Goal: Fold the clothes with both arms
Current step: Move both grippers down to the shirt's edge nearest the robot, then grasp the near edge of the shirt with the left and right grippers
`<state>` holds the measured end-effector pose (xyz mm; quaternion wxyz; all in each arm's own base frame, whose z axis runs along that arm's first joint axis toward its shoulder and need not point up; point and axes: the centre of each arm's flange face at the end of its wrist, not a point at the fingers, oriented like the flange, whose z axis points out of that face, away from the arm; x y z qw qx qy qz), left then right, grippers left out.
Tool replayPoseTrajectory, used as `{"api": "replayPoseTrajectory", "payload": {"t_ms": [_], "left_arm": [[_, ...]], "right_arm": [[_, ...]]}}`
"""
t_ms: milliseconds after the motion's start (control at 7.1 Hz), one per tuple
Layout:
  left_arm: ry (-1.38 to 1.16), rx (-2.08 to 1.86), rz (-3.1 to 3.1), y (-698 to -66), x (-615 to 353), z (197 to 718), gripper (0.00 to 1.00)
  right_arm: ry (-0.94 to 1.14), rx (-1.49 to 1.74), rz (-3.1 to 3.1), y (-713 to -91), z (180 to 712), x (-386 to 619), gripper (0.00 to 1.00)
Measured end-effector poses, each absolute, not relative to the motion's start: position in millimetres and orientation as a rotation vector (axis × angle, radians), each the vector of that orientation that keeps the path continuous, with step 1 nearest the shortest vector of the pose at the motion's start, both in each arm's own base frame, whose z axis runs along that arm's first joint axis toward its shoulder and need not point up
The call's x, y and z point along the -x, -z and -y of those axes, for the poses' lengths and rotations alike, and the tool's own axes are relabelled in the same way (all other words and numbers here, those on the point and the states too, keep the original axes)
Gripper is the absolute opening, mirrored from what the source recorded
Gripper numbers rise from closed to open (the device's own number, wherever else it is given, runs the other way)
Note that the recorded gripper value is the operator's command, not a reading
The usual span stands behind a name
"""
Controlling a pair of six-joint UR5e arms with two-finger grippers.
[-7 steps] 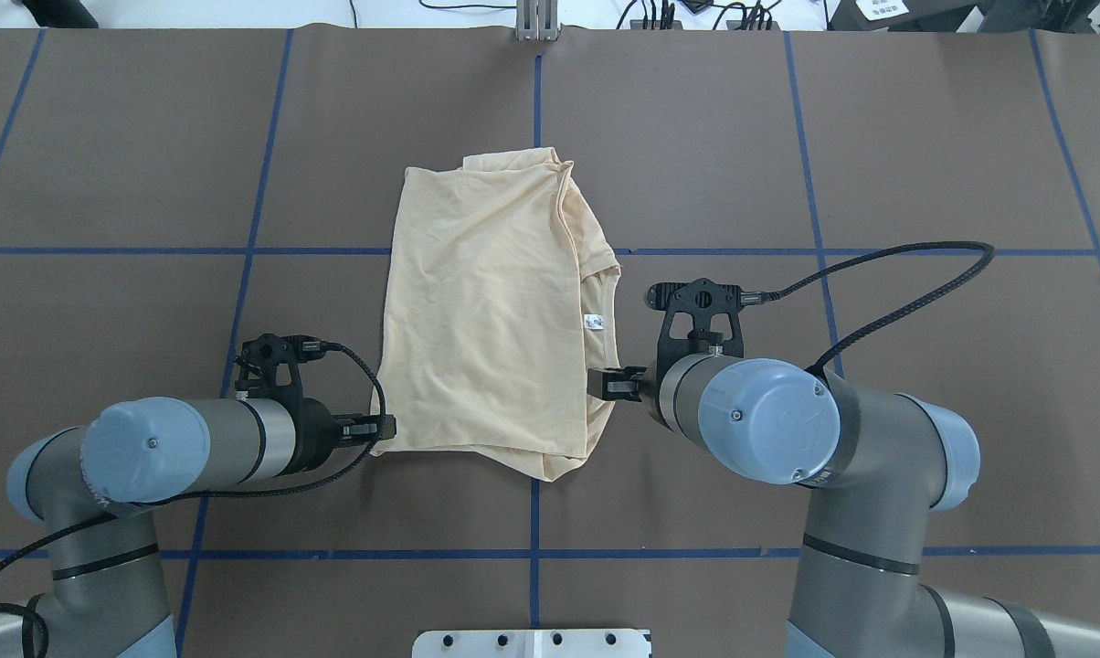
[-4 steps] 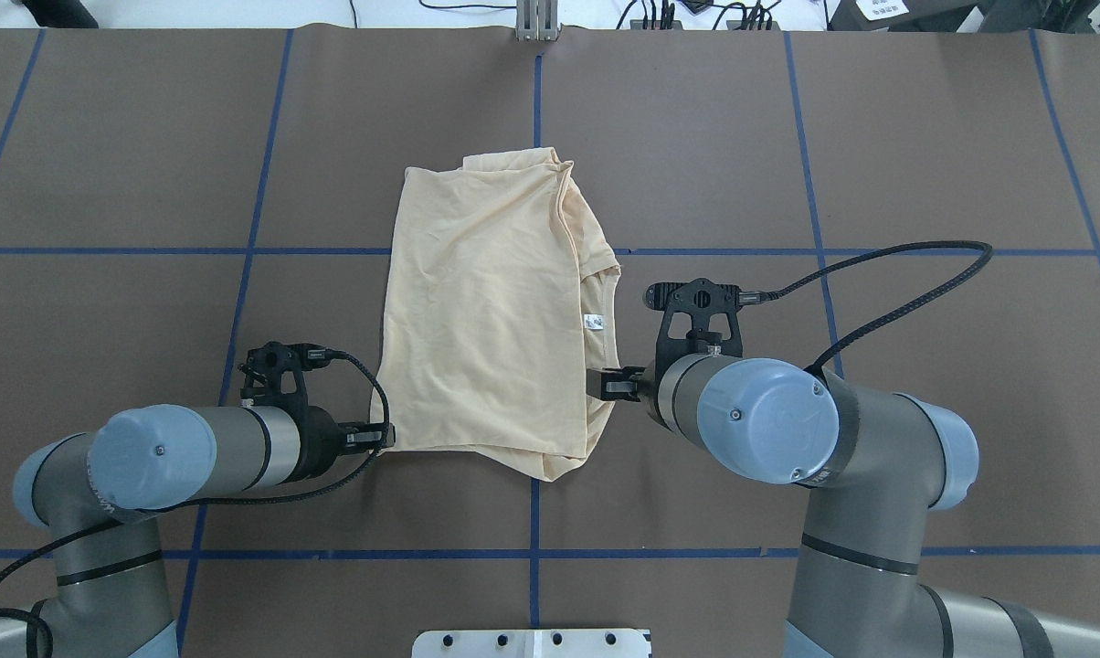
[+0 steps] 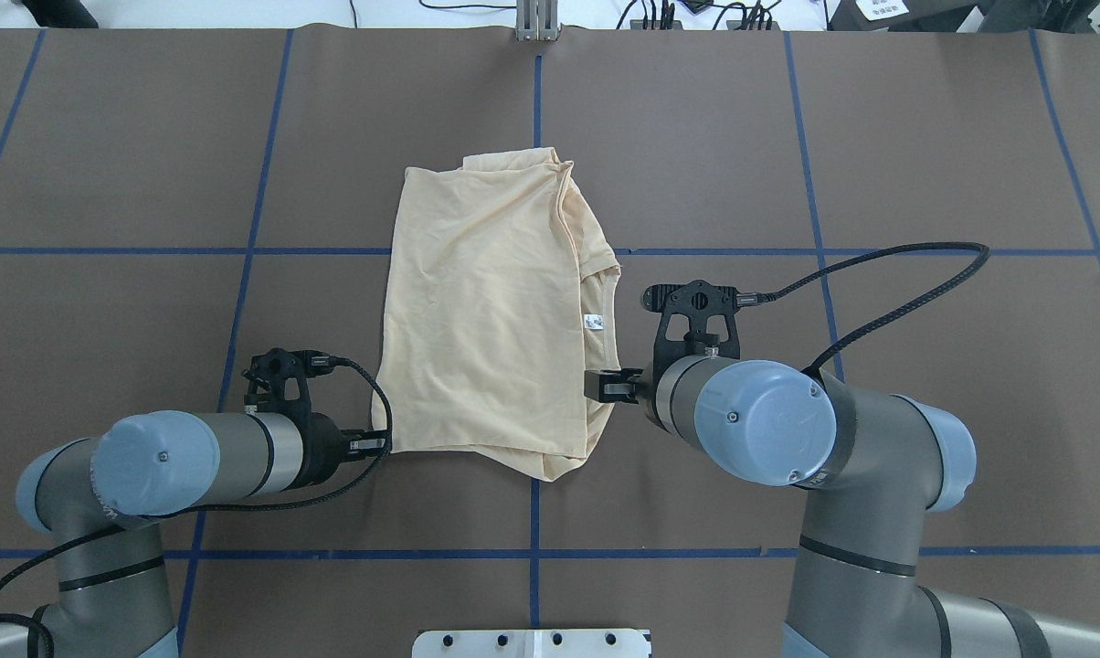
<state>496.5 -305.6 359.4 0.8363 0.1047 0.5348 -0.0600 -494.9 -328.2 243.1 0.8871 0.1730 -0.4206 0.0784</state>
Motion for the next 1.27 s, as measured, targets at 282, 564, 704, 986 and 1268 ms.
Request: {"api": "replayPoseTrajectory", "payload": {"t_ms": [282,564,704,986,1268], "left_arm": [[0.127,-0.223,-1.136,-354.9,-495.0,304.7,0.00],[0.126,-0.224,-1.141,-351.0,-494.4,304.0,0.00],[0.126,-0.224,-1.142,-350.5,-494.3,304.0,0.00],[0.125,-0.224,-1.143,-349.9,-494.3,303.5,0.00],[0.126,-0.225,-1.148,-347.3,-492.9,303.5,0.00]], "right_arm": [[-0.169,-0.351,0.869,-245.1,325.3,502.7,0.96],[-0.253,-0.319,0.872,-244.6,325.2,520.5,0.81],[-0.322,-0.298,0.879,-241.2,322.9,536.1,0.79],[-0.447,-0.262,0.898,-236.9,309.7,560.8,0.73],[-0.529,-0.238,0.905,-231.9,305.6,584.2,0.70]]}}
